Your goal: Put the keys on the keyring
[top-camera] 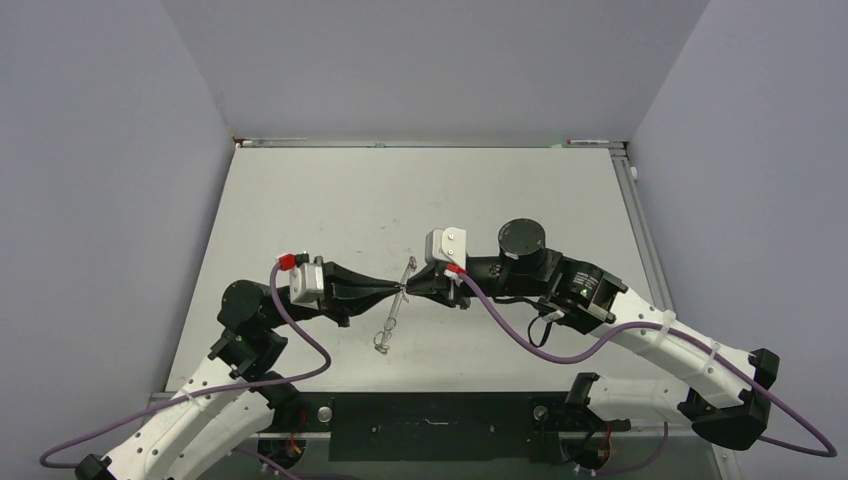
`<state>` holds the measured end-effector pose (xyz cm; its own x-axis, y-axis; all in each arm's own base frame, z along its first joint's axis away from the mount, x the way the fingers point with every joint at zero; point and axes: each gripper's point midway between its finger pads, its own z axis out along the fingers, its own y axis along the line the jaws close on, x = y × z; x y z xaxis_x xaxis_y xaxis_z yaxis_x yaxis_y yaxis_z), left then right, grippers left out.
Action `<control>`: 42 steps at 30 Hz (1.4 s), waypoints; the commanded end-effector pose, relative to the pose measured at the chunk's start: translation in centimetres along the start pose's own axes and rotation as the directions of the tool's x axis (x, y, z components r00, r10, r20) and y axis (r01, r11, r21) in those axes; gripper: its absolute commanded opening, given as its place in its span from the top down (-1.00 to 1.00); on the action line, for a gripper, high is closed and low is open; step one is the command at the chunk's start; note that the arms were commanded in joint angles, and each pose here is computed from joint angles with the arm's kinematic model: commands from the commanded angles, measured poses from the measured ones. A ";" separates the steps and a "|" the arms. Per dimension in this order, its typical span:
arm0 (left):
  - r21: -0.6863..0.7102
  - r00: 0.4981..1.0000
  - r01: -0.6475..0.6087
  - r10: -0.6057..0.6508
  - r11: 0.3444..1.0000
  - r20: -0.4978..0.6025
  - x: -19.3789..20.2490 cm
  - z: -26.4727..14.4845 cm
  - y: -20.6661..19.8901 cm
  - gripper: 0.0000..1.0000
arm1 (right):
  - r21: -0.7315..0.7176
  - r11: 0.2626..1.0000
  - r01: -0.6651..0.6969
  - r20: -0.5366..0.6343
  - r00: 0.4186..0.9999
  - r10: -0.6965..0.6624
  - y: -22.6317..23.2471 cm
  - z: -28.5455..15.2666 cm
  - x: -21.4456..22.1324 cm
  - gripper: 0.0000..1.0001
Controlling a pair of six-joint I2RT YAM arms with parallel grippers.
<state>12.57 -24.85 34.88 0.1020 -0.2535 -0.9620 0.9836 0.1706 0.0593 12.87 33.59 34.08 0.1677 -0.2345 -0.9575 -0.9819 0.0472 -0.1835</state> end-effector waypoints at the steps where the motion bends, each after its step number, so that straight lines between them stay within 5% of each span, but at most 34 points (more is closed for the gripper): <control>1: 0.006 0.997 -0.048 0.048 0.999 0.064 -2.0 0.0 -0.2 1.00 | 0.000 1.000 0.015 0.050 0.999 -0.015 -0.2 0.0 -1.1 0.77; 6: 0.002 0.996 -0.048 0.048 0.999 0.070 -2.1 0.0 -0.1 1.00 | -0.001 1.000 0.009 0.053 0.999 -0.009 -0.1 -0.1 -0.9 0.89; 27: 0.002 0.997 -0.040 0.040 0.999 0.067 -1.9 0.1 0.1 1.00 | -0.037 0.999 -0.012 0.084 0.996 0.016 0.4 0.9 -1.0 0.89; 42: 0.125 0.997 -0.037 0.029 0.991 0.070 -1.7 0.0 -2.0 1.00 | -0.036 0.999 0.016 0.063 0.998 -0.014 0.3 0.1 -1.8 0.89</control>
<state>11.83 -25.04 34.98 0.0981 -0.2683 -0.9583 0.9912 0.1125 0.0699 12.50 34.02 32.96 0.1346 -0.2268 -0.9646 -0.9893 0.0248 -0.1439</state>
